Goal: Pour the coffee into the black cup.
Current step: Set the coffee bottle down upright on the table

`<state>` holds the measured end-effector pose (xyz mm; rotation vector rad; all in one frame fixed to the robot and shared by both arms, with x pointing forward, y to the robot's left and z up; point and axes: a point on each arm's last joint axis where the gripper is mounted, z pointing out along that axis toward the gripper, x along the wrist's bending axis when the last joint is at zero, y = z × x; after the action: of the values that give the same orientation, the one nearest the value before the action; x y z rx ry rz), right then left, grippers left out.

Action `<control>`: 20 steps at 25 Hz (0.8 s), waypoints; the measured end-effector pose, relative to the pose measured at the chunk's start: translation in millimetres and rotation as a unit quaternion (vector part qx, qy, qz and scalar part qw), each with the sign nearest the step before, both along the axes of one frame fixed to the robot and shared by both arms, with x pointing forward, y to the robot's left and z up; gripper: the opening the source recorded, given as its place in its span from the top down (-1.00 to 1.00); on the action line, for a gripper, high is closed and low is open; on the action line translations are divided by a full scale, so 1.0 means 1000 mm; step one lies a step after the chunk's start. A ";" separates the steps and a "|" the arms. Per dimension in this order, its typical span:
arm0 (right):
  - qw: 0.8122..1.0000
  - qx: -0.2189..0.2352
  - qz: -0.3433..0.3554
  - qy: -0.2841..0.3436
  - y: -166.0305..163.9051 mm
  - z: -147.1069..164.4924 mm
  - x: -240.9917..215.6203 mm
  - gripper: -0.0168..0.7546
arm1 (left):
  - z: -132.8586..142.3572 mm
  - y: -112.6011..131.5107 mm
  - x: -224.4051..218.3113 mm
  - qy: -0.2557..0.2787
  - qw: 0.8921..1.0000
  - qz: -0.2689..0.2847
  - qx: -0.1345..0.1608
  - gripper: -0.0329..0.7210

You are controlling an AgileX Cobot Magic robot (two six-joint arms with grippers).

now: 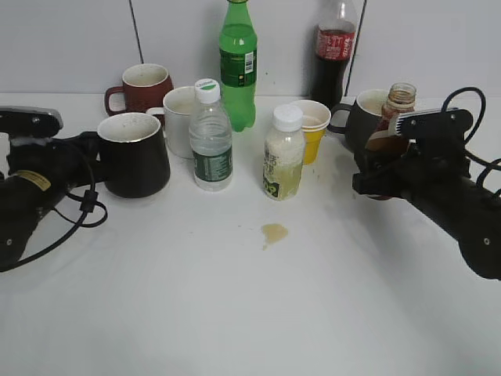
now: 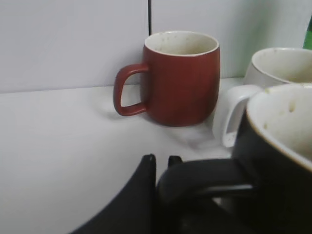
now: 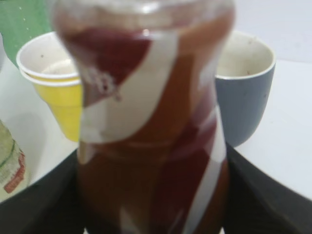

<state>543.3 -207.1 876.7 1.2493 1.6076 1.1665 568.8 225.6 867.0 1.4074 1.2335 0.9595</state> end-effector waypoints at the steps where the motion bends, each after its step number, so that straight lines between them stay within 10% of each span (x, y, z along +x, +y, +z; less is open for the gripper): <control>1: 1.000 -0.001 -0.001 0.001 0.000 -0.003 0.000 -0.35 | -0.004 -0.001 0.003 0.002 1.000 0.000 0.001 0.80; 15: 1.000 0.002 -0.008 -0.001 -0.001 -0.005 0.000 -0.35 | -0.031 -0.002 0.009 0.008 1.000 0.001 0.001 0.77; 20: 1.000 -0.001 -0.008 0.010 -0.001 -0.011 0.000 -0.35 | -0.035 0.000 0.000 0.020 1.000 0.002 0.004 0.31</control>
<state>543.3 -208.4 865.6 1.2733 1.6101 1.1457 568.5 226.0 832.1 1.4378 1.2638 0.9435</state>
